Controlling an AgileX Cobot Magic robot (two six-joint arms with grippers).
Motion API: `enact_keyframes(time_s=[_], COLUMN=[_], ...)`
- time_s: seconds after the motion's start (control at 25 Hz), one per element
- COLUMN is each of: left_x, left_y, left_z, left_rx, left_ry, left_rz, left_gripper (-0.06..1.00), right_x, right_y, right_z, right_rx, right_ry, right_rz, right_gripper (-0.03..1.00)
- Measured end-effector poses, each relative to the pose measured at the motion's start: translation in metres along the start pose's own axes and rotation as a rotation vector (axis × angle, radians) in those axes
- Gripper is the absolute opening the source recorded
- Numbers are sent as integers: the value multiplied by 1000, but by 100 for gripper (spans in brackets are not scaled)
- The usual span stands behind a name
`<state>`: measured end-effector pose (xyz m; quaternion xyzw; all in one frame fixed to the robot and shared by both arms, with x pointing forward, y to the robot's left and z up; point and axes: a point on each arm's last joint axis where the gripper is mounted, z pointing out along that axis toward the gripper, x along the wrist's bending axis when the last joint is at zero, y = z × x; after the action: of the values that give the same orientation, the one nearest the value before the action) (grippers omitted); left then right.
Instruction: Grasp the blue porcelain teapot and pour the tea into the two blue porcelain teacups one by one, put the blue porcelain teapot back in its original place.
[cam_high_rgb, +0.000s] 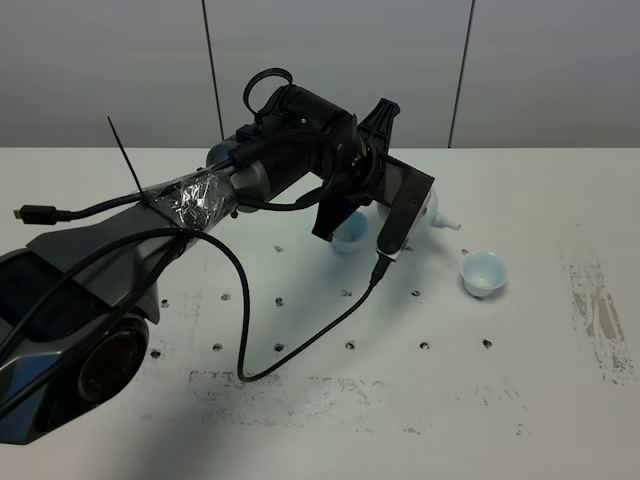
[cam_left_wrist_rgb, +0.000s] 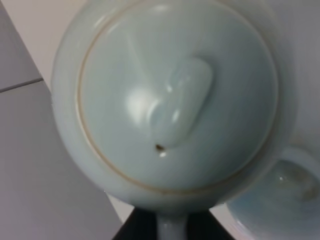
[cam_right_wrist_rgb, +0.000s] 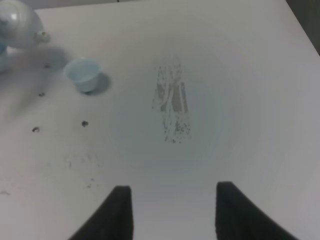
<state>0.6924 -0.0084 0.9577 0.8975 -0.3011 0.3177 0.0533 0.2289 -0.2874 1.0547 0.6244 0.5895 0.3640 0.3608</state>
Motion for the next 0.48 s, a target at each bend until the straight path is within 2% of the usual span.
enact_keyframes(time_s=[0.48], left_x=[-1], left_y=[15], left_z=[7], left_rx=[-9], left_ry=[15], left_rz=[25], left_gripper=[11], right_x=[0], right_y=[0], right_z=[0], right_rx=[1], right_ry=[0], right_rz=[0], right_gripper=[40])
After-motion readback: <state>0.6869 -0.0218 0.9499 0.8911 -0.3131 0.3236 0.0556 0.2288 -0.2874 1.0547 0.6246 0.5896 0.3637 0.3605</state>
